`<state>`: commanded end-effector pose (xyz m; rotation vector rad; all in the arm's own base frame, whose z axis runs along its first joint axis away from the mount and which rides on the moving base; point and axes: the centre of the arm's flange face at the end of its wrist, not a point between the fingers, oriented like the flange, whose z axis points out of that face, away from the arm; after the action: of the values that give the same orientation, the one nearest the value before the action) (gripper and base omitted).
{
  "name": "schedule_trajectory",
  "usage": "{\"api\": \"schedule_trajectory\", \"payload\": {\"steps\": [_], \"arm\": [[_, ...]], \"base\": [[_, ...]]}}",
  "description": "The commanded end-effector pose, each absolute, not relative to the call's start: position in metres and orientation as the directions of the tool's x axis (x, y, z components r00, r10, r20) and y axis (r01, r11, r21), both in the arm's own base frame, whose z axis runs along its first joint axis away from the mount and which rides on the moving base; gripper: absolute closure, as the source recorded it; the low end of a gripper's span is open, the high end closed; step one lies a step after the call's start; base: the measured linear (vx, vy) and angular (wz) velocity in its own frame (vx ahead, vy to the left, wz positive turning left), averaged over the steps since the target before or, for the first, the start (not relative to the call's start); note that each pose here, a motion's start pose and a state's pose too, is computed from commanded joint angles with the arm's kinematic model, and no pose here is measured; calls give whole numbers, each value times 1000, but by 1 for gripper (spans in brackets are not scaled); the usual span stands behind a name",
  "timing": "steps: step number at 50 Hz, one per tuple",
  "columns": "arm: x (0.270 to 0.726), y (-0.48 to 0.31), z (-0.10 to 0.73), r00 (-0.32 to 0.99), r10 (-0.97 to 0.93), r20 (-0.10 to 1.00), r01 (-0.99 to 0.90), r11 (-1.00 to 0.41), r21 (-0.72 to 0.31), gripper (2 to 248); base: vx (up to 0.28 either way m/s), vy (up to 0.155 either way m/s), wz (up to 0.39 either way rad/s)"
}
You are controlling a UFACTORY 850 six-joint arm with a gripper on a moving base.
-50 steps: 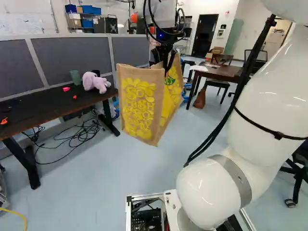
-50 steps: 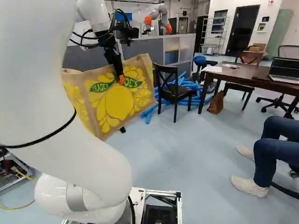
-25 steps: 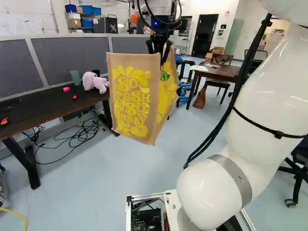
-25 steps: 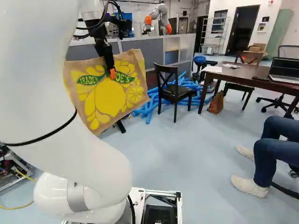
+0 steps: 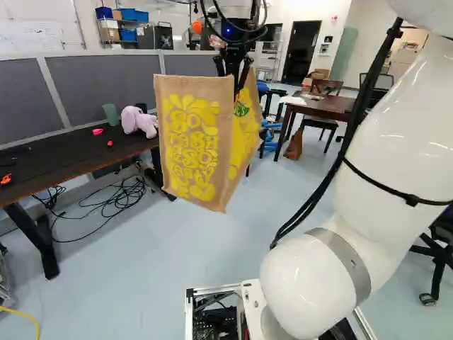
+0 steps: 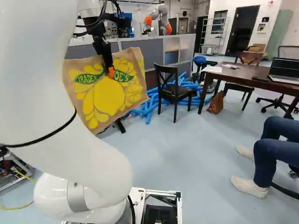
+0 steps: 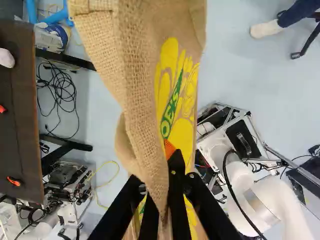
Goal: Pick up the bag on the ground and place it on the table
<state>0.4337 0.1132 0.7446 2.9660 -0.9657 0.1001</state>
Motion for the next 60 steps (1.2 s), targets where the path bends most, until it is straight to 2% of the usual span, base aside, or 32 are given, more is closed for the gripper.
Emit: {"api": "schedule_trajectory", "payload": {"steps": [21,60], "arm": [[434,113,745,806,-587,67,-589,-808,0,228],[434,113,745,806,-587,67,-589,-808,0,228]], "base": [[0,39,191],[1,77,369]]}}
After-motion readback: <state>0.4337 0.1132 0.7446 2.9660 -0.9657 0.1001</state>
